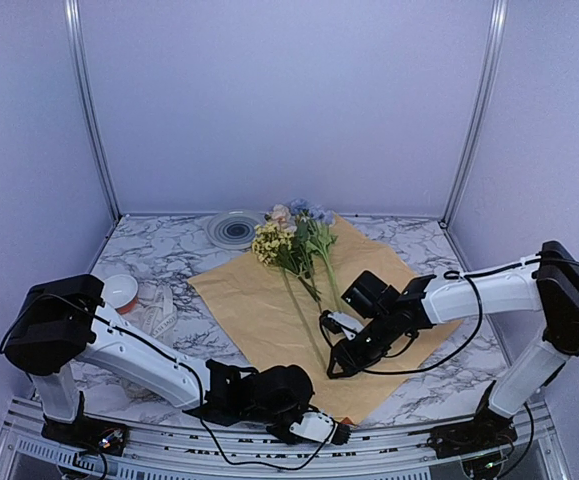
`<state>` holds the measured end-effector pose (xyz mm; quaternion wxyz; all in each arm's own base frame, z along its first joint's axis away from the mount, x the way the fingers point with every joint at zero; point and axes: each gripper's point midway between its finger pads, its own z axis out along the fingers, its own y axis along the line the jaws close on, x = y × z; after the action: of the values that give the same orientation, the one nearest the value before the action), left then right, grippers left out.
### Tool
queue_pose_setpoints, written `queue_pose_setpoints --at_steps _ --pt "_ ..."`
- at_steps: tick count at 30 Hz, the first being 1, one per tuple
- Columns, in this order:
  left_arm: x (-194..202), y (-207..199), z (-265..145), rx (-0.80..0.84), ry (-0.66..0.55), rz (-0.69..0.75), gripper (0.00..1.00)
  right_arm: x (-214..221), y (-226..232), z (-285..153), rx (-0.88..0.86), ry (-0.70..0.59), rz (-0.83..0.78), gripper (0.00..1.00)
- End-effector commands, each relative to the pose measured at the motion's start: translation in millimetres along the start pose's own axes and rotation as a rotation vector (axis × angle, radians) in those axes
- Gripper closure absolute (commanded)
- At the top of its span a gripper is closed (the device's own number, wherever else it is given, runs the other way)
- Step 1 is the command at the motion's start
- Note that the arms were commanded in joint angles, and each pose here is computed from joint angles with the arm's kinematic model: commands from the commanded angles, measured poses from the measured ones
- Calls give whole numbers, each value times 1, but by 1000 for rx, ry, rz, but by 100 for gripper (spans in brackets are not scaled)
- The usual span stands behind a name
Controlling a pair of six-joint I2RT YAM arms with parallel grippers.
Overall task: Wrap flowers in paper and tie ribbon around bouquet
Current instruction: Pick up the bottom corner of the flattened wrapping paper from the center of the board, then fold the bottom corner of the flattened wrapping paper at the center of the board.
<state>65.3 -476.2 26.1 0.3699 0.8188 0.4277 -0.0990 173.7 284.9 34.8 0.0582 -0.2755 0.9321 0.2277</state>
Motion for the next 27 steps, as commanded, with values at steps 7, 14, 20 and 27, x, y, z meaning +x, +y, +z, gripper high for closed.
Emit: queue_pose_setpoints --at_steps 7,14,20,27 --pt "3 65 -23 -127 -84 -272 100 -42 -3 -31 -121 -117 0 54" --pt "23 123 -37 -174 -190 -492 100 -86 0 -80 -305 -290 -70 51" --pt "49 159 -33 -203 -211 -581 100 -103 -20 -102 -398 -405 -81 43" --pt "79 205 -30 -258 -220 -630 100 -104 -29 -100 -422 -439 -97 36"
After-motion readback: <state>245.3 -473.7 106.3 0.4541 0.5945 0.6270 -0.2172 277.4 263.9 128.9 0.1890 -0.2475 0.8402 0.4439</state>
